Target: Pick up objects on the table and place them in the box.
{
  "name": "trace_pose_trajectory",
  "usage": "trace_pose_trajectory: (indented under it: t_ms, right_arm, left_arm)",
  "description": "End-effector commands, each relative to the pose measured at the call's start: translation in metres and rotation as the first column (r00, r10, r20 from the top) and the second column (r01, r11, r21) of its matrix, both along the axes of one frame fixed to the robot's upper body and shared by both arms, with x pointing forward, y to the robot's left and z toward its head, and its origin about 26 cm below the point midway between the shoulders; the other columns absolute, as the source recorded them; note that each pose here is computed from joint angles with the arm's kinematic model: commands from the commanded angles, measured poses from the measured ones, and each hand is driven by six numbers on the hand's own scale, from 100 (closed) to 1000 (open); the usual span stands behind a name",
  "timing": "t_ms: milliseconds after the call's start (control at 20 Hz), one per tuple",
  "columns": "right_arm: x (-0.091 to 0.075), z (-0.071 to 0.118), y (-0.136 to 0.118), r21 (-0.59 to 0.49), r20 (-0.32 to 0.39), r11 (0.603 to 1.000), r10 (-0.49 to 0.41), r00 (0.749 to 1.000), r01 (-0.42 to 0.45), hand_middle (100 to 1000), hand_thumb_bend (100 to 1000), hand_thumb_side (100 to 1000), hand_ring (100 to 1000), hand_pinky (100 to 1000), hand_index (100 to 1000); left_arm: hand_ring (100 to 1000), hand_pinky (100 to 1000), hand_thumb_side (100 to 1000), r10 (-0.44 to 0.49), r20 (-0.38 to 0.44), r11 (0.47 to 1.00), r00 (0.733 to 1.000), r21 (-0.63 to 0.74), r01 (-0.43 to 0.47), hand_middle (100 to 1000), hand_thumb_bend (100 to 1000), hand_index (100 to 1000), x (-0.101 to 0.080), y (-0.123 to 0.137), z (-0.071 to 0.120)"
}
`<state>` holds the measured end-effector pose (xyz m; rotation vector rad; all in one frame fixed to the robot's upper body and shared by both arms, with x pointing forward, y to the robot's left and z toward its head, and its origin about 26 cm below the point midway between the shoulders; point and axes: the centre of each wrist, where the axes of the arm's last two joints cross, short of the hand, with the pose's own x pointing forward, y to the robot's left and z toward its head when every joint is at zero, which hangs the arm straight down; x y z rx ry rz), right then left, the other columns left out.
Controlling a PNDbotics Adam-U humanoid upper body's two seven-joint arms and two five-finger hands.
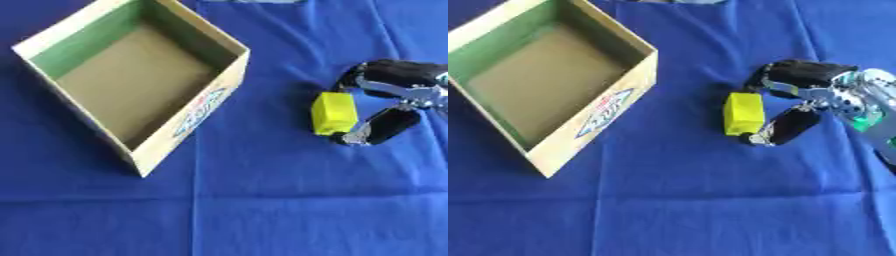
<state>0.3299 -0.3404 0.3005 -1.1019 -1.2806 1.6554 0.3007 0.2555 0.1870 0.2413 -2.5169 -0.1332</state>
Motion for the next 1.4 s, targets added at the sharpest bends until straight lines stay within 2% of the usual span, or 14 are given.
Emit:
trace_pose_trajectory:
  t_ms: [50,250,300,350,500,650,750,1400]
  right_arm:
    - [-0.001,0.007,-0.003,-0.018,0.03,1.0,-0.022,0.999,0.022,579,423,497,776,739,734]
    - [0.0,0.007,-0.003,0.002,0.063,0.999,-0.032,0.998,0.032,512,339,440,670,686,661]
    - [0.0,0.007,-0.003,0.01,0.072,0.999,-0.035,0.997,0.034,512,339,440,670,686,661]
    - [0.0,0.007,-0.003,0.021,0.079,0.999,-0.036,0.996,0.035,481,303,418,644,658,616]
    - [0.001,0.007,-0.004,0.069,0.085,0.997,-0.046,0.995,0.04,449,232,385,618,621,572]
    - [0.0,0.007,-0.004,0.112,0.095,0.993,-0.052,0.994,0.041,405,129,381,598,591,530]
    - [-0.001,0.009,-0.004,0.14,0.102,0.99,-0.052,0.993,0.037,388,100,390,593,585,513]
    - [-0.025,0.036,0.005,0.195,0.184,0.98,0.008,0.983,-0.045,371,100,394,586,575,488]
  left_arm:
    - [454,295,916,-0.002,0.025,1.0,1.0,0.01,0.001,554,100,657,-0.001,0.0,0.006]
    - [454,295,918,-0.004,0.024,1.0,1.0,0.009,0.004,554,100,657,-0.001,0.0,0.006]
    - [454,295,918,-0.004,0.023,1.0,1.0,0.009,0.003,554,100,657,-0.001,0.0,0.006]
    - [454,295,918,-0.003,0.023,1.0,1.0,0.009,0.003,554,100,656,-0.001,0.0,0.006]
    - [454,295,918,-0.003,0.023,1.0,1.0,0.008,0.003,554,100,656,-0.001,0.0,0.006]
    - [454,295,919,-0.002,0.021,1.0,1.0,0.007,0.002,553,100,656,-0.001,0.0,0.006]
    - [454,296,918,-0.002,0.019,1.0,1.0,0.009,0.002,553,100,656,-0.001,0.0,0.006]
    - [455,298,916,0.008,0.006,1.0,1.0,0.015,-0.008,555,100,656,-0.002,0.003,0.004]
